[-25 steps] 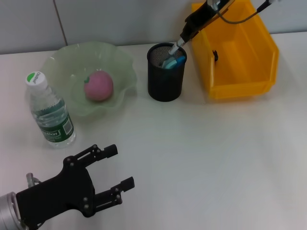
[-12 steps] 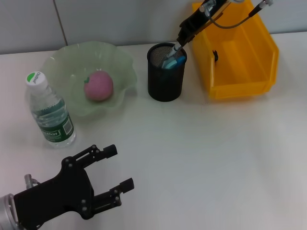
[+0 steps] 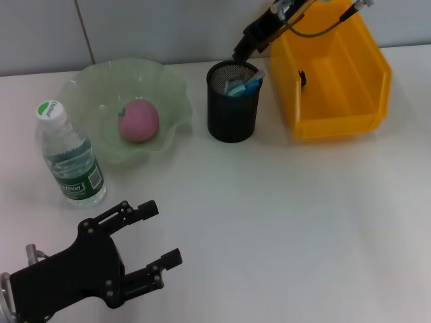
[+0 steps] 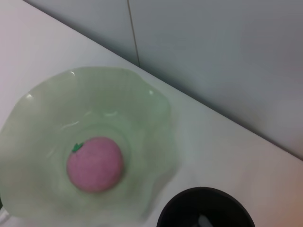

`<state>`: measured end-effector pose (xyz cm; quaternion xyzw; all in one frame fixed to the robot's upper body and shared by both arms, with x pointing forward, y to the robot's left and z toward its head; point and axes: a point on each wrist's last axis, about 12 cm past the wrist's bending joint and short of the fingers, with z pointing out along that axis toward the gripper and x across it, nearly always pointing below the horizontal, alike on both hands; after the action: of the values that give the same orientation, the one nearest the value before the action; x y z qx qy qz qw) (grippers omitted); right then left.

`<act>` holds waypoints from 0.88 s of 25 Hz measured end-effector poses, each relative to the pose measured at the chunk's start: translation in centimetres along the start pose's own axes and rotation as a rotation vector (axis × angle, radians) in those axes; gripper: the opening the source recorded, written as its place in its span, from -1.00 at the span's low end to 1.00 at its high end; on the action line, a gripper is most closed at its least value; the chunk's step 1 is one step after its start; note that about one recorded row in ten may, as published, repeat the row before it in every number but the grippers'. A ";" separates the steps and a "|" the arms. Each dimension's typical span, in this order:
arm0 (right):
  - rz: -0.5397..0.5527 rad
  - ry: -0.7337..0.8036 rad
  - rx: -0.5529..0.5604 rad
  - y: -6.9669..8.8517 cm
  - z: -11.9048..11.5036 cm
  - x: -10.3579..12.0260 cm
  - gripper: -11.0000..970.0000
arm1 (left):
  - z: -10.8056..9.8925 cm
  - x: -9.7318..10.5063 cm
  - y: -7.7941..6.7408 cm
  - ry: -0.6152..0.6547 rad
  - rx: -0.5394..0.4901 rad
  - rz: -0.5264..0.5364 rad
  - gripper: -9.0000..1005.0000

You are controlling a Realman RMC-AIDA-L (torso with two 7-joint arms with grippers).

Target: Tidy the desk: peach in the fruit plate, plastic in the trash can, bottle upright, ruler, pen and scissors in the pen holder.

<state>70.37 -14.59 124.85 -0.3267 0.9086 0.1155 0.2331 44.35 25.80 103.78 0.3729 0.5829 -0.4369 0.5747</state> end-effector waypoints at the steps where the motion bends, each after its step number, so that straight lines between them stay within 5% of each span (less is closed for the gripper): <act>1: -0.001 -0.001 0.000 0.0 0.0 0.0 -0.12 | 0.0 0.0 0.0 -0.001 0.002 0.000 0.57; 6: -0.003 -0.007 -0.001 0.2 0.0 -0.1 0.35 | -0.1 -0.1 -0.1 -0.004 0.007 -0.002 0.57; 15: -0.020 -0.204 0.011 1.3 -1.7 1.3 0.38 | -0.1 0.4 0.3 0.028 -0.025 -0.002 0.57; 22: -0.155 -0.508 -0.141 3.5 -3.3 6.5 0.38 | 0.3 0.5 0.8 0.046 -0.051 -0.009 0.57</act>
<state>62.51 -16.63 124.69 -0.3714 0.7829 0.2386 0.4384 45.13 25.76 103.22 0.3655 0.6084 -0.4160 0.5685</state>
